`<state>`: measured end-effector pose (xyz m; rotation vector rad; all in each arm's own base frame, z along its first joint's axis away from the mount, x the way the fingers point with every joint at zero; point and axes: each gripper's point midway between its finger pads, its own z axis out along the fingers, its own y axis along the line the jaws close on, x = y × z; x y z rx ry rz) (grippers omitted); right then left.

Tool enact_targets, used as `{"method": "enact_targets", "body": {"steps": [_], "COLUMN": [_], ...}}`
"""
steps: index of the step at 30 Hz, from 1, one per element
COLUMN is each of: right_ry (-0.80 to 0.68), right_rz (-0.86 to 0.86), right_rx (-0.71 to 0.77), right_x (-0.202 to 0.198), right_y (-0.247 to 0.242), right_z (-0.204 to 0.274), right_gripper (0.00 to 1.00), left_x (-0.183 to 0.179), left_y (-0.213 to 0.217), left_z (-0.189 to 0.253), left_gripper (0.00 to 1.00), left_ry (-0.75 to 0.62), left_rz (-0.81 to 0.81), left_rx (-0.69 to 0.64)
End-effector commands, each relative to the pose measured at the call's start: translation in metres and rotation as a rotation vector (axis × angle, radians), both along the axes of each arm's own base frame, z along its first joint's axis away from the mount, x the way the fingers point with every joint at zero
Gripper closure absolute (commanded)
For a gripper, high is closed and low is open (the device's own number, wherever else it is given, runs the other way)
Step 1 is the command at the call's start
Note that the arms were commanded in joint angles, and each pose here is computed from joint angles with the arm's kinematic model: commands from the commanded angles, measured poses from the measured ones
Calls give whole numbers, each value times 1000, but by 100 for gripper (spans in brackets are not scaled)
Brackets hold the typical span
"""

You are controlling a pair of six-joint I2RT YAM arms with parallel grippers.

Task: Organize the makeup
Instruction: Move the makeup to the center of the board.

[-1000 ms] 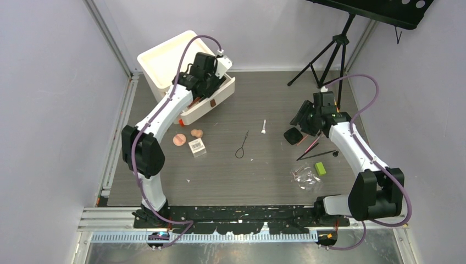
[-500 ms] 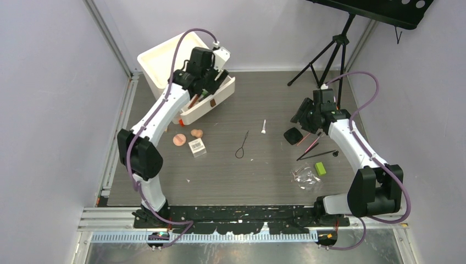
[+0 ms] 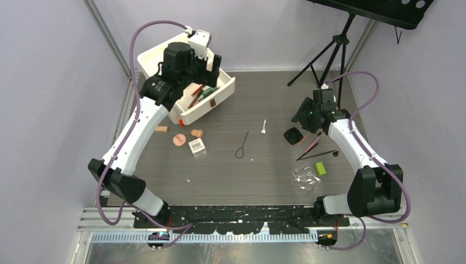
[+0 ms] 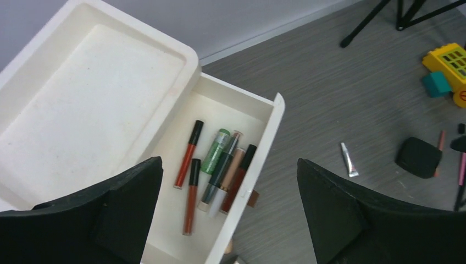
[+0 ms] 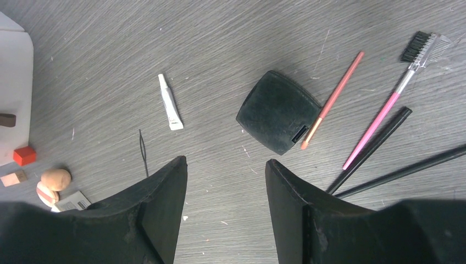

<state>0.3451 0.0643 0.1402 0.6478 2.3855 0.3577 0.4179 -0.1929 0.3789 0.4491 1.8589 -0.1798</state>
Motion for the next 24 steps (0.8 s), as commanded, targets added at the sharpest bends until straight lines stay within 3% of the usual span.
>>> {"method": "enact_targets", "body": {"steps": [1, 9, 15, 24], "right_ry": [-38, -11, 17, 100], "right_rz": [-23, -46, -32, -90], "right_rx": [-6, -37, -53, -141], "right_x": [12, 19, 24, 28], "right_y": [-3, -9, -9, -26], "right_z": [5, -8, -18, -53], "right_gripper": [41, 39, 37, 37], "left_x": [-23, -62, -79, -89], "left_y": [-29, -52, -40, -45], "left_z": [1, -61, -109, -123], "left_gripper": [5, 1, 0, 0], "left_ry": [45, 209, 284, 320], "left_rz": [-68, -116, -85, -127], "left_rx": [-163, -257, -227, -234]}}
